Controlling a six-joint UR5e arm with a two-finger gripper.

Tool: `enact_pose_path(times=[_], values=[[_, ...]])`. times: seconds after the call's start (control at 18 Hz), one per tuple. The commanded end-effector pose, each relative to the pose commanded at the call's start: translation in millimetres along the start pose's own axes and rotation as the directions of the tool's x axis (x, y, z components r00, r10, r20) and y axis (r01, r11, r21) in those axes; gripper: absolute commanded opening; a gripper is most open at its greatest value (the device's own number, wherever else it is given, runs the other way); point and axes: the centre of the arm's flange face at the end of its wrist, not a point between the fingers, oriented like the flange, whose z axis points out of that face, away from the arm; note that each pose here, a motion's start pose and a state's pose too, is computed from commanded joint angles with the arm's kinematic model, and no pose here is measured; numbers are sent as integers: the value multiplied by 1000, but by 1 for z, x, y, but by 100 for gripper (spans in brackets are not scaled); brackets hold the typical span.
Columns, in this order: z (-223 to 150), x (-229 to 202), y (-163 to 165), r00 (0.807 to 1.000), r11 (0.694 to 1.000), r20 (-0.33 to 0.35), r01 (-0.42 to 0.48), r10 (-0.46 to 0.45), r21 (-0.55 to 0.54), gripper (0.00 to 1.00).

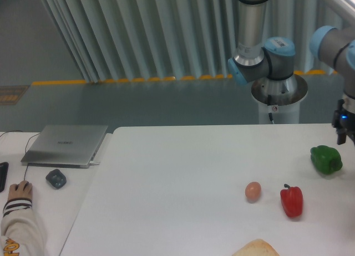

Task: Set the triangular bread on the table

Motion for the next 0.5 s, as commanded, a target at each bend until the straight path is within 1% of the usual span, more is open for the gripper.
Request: enact_pose_path(times=[0.5], values=[[2,0,-1,1000,1000,-2,-3,3,5,100]])
